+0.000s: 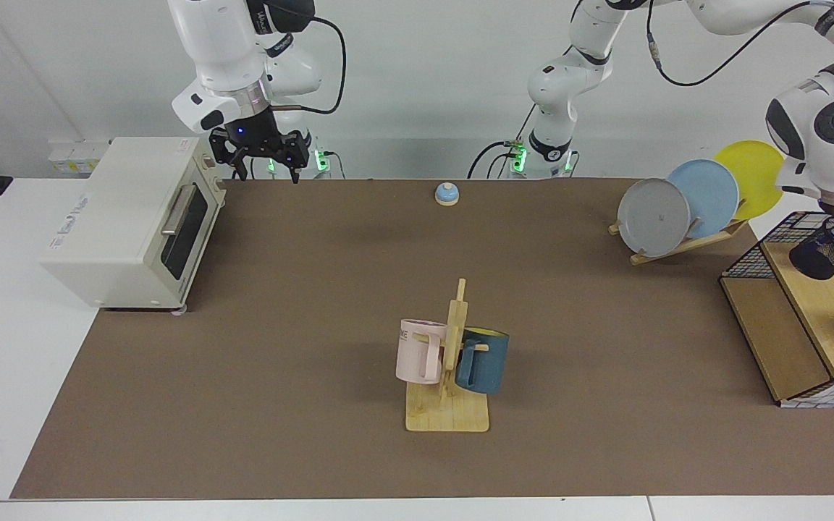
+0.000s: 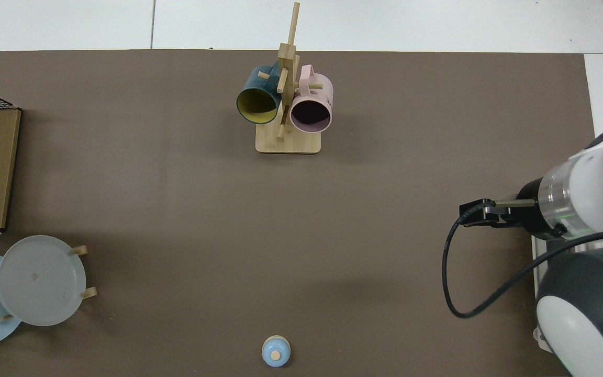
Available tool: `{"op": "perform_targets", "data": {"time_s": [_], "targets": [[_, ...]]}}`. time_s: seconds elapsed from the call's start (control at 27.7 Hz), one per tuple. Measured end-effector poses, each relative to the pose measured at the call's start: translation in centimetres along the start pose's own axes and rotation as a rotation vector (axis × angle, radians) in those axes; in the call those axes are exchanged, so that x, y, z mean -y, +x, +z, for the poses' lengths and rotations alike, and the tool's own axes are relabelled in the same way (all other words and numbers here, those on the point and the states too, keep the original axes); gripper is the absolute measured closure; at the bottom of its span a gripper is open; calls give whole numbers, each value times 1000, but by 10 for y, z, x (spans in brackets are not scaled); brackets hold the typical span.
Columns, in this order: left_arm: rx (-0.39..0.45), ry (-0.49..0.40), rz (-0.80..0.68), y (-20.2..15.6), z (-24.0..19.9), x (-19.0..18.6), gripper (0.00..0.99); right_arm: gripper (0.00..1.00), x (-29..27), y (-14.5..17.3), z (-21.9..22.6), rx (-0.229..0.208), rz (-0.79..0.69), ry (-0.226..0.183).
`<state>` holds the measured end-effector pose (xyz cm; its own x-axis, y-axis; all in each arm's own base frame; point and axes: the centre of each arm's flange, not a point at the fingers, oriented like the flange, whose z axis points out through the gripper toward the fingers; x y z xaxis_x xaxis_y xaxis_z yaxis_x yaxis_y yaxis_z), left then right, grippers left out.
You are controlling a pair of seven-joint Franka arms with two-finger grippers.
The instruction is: Put markers into pen holder
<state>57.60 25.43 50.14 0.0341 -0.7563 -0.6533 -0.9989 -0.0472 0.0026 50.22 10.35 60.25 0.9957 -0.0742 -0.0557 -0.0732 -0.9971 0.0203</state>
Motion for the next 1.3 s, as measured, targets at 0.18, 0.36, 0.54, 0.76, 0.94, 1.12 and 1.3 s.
{"op": "perform_targets", "data": {"time_s": [0.18, 0.36, 0.54, 0.76, 0.94, 1.12, 1.3], "targets": [[0, 2, 0, 0, 0, 0, 595, 4, 0, 0, 0, 0, 0, 0], [0, 3, 0, 0, 0, 0, 502, 4, 0, 0, 0, 0, 0, 0], [0, 4, -1, 0, 0, 0, 502, 4, 0, 0, 0, 0, 0, 0], [3, 13, -7, -4, -5, 1, 498, 4, 0, 0, 0, 0, 0, 0], [12, 31, -25, -14, -15, 3, 498, 4, 0, 0, 0, 0, 0, 0], [21, 51, -45, -25, -26, 4, 498, 4, 0, 0, 0, 0, 0, 0], [29, 80, -60, -33, -42, 8, 493, 4, 0, 0, 0, 0, 0, 0]]}}
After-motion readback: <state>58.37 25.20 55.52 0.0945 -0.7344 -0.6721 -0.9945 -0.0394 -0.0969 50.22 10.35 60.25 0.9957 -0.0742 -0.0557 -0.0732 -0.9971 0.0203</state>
